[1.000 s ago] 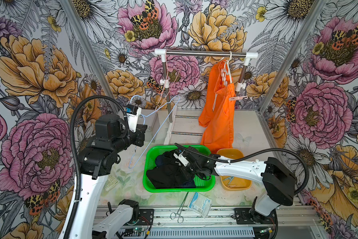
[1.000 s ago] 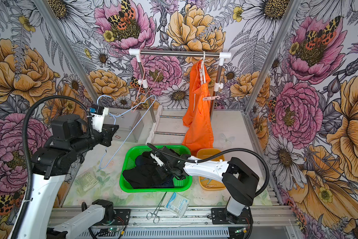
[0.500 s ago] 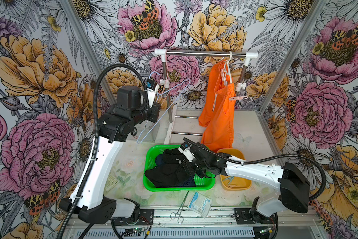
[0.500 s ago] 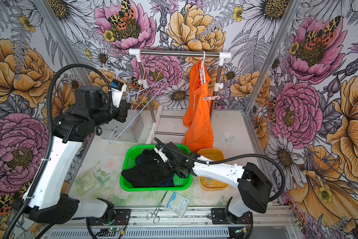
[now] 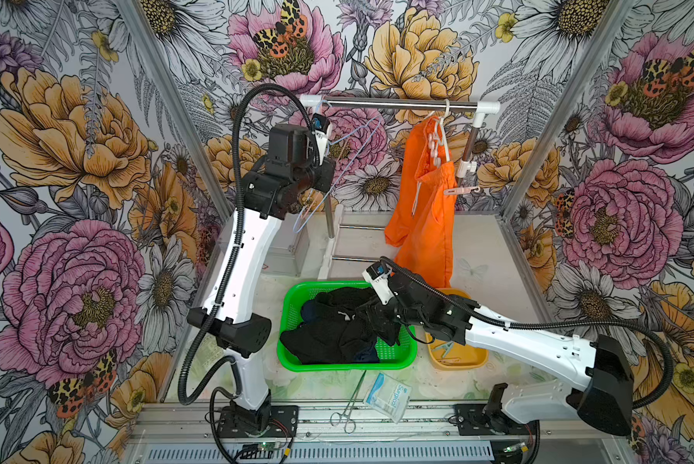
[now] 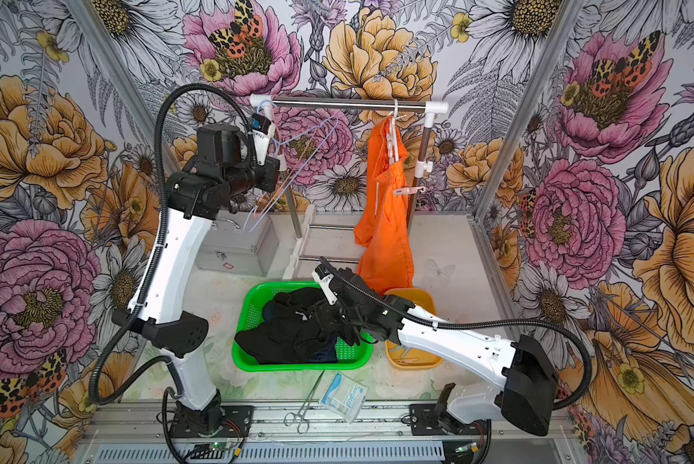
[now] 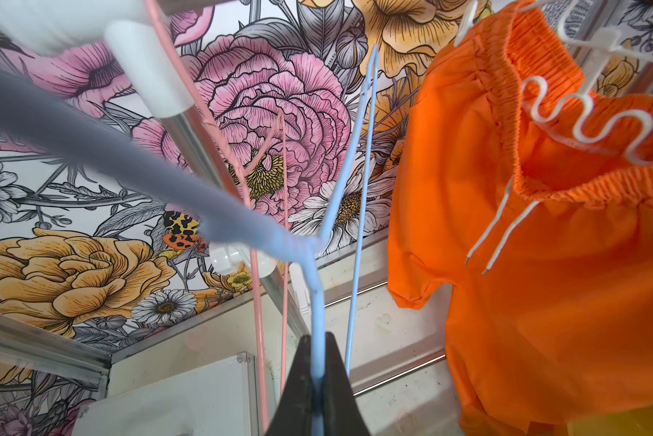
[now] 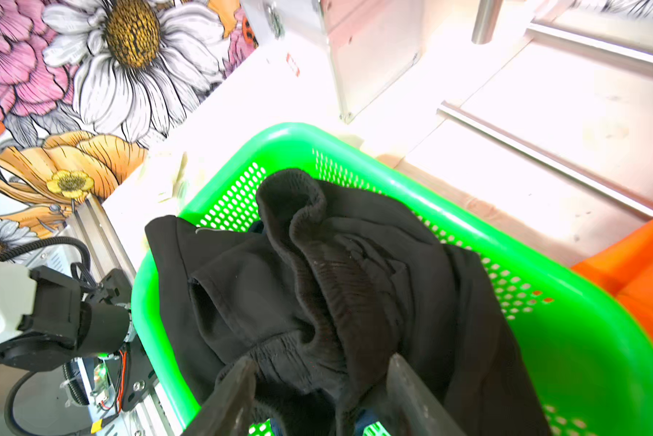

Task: Remove the clothespins securing shorts to the hanger
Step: Place the hanger on the clothesline.

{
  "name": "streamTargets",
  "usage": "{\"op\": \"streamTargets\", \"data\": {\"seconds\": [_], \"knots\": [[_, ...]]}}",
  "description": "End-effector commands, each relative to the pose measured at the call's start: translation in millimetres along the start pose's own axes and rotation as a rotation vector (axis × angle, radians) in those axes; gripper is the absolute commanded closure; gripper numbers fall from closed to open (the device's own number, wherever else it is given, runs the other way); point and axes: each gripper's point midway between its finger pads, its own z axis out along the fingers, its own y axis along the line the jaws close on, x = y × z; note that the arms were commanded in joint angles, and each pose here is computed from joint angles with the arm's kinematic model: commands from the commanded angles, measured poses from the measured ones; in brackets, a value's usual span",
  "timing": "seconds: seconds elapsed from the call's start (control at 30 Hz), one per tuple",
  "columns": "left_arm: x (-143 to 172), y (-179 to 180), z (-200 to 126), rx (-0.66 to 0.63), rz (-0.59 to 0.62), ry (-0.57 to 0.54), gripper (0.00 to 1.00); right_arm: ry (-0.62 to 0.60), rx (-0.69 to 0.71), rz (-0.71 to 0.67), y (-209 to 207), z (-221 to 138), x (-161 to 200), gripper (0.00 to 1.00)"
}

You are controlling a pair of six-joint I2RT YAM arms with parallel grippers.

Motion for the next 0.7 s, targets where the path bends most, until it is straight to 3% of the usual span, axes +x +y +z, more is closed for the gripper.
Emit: {"op": "streamTargets", "data": {"seconds": [0.0, 0.33, 0.67], "knots": [[-12.1, 3.2, 8.7, 0.008, -0.053, -0.041, 1.00, -0.062, 0.045, 0.023, -8.3, -15.1, -14.5, 0.41], [-22.4, 12.1, 43.0, -0.024, -0.143, -0.099, 1.00, -0.096, 0.059, 0.024, -10.1, -24.2, -21.2, 0.40], [-32.9, 4.3, 48.9, -0.032, -0.131, -0.147, 1.00, -0.105, 0.052, 0.034, -9.9, -23.9, -20.1, 0.40]]}}
